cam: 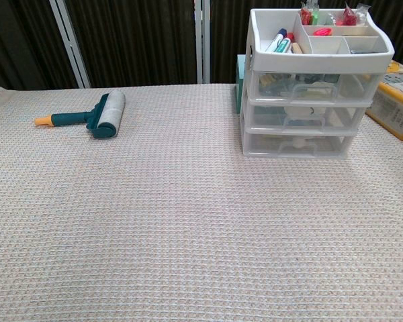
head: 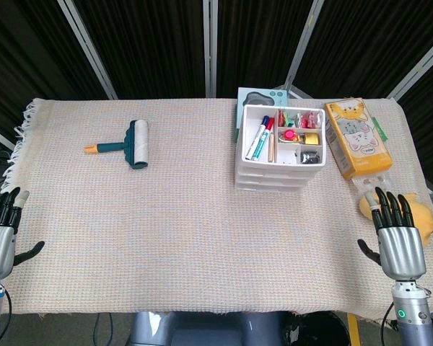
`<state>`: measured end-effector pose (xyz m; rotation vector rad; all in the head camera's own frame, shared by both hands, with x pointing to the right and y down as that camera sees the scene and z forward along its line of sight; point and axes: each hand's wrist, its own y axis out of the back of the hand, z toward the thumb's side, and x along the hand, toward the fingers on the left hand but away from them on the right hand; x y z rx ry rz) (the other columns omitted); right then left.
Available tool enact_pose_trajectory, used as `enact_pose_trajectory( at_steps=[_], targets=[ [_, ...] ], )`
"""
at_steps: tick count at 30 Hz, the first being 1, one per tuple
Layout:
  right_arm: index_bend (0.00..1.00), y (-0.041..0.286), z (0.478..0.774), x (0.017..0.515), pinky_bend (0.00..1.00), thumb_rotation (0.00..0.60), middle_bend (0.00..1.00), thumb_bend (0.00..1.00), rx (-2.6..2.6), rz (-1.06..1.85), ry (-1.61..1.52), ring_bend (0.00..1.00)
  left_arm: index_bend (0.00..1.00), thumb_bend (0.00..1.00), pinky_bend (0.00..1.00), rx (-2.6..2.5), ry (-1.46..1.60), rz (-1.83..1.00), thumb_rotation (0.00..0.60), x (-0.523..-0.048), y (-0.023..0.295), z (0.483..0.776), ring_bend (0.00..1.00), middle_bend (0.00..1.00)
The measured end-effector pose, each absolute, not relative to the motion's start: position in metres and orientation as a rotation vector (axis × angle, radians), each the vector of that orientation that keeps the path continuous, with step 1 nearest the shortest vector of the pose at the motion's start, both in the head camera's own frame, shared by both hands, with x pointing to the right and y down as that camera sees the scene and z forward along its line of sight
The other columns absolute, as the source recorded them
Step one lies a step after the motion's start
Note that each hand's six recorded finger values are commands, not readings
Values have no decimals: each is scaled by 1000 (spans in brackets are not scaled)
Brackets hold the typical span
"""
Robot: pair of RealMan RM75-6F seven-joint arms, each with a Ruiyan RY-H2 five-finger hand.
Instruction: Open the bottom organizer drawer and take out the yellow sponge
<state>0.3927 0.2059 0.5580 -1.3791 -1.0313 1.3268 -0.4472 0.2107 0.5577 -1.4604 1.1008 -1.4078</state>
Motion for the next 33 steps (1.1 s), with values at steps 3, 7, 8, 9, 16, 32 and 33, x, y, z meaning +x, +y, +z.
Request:
enact_pose_trajectory(
  at_steps=[3, 7, 8, 9, 16, 32, 33],
  targets=[
    [0, 207, 559, 393, 0, 600, 0, 90, -1382, 1334, -1022, 0, 0, 68, 0, -1458, 1099, -1408, 600, -446, 211, 558, 0, 0],
    [0, 208, 559, 393, 0, 600, 0, 90, -1384, 1335, -1020, 0, 0, 68, 0, -1456, 1101, -1402, 600, -445, 212, 557, 0, 0],
    [0, 208, 559, 393, 0, 600, 0, 90, -1386, 1335, -1019, 0, 0, 68, 0, -1456, 1102, -1402, 600, -445, 212, 556, 0, 0],
    [0, 208, 559, 392, 0, 600, 0, 90, -1387, 1335, -1020, 0, 0, 68, 0, -1456, 1102, -1402, 600, -446, 212, 556, 0, 0],
    [0, 207, 560, 392, 0, 600, 0, 90, -1389, 1341, -1020, 0, 0, 68, 0, -1461, 1121, -1400, 600, -449, 211, 555, 0, 0],
    [0, 209, 561, 391, 0, 600, 0, 90, -1399, 1345, -1009, 0, 0, 68, 0, -1455, 1133, -1403, 600, -452, 212, 552, 0, 0],
    [0, 209, 561, 391, 0, 600, 0, 90, -1400, 1346, -1008, 0, 0, 68, 0, -1456, 1134, -1402, 600, -452, 212, 552, 0, 0]
  ],
)
